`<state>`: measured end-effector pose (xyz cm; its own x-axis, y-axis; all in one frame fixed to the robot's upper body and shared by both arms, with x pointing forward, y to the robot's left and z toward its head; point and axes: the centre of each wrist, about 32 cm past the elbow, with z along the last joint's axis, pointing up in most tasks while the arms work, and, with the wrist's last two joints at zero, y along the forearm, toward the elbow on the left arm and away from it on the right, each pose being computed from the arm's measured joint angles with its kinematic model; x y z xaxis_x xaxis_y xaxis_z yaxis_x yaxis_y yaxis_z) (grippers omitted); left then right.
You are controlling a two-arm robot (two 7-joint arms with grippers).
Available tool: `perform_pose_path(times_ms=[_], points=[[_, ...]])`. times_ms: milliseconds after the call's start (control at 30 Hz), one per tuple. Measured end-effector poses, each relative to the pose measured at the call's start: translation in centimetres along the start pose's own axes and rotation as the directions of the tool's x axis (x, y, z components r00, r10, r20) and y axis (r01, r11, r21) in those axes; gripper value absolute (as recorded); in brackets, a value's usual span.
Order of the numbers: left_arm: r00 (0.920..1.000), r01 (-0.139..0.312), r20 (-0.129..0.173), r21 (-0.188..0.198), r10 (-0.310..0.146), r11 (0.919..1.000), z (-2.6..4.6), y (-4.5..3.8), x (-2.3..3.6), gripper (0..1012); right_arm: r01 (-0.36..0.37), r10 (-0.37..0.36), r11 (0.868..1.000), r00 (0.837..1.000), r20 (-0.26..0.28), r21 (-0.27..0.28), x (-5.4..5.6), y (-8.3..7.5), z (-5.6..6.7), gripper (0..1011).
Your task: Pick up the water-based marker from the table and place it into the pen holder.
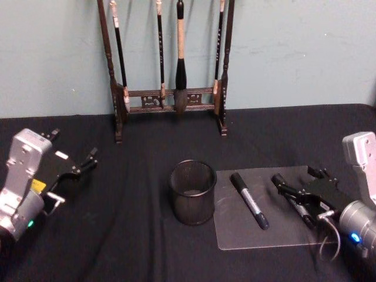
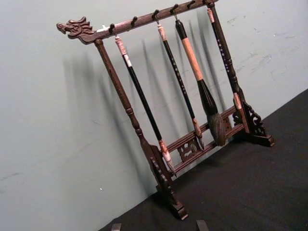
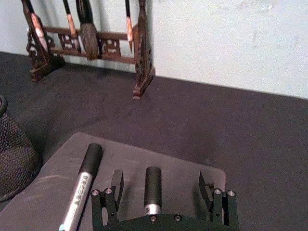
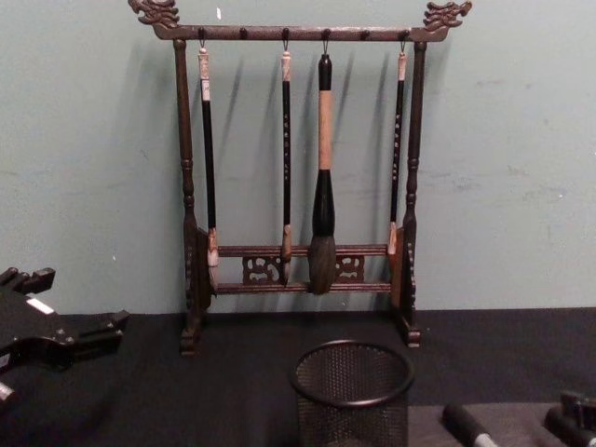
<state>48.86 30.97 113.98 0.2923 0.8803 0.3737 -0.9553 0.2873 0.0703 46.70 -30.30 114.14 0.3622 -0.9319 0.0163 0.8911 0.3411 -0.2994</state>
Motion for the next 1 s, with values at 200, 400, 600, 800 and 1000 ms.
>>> perform_pose_path(times_ms=[200,400,600,800,1000], points=[[1.0000,0.000,0.000,0.000,0.000,1.0000,0.00,0.00,0.00,1009,-0.018,0.018,0.999,1.000,-0.005,-0.032,-0.1,0.3,-0.2,1002],[1.0000,0.000,0.000,0.000,0.000,1.0000,0.00,0.00,0.00,1009,-0.030,0.031,0.998,1.000,0.005,-0.058,-0.3,0.6,-0.8,1002],[1.0000,0.000,0.000,0.000,0.000,1.0000,0.00,0.00,0.00,1009,-0.038,0.040,0.997,0.999,0.015,-0.073,-0.4,0.8,-1.3,1002],[1.0000,0.000,0.000,0.000,0.000,1.0000,0.00,0.00,0.00,1009,-0.045,0.047,0.996,0.999,0.019,-0.081,-0.6,1.0,-1.7,1002],[1.0000,0.000,0.000,0.000,0.000,1.0000,0.00,0.00,0.00,1009,-0.041,0.043,0.996,0.999,0.023,-0.082,-0.6,1.0,-1.8,1002]])
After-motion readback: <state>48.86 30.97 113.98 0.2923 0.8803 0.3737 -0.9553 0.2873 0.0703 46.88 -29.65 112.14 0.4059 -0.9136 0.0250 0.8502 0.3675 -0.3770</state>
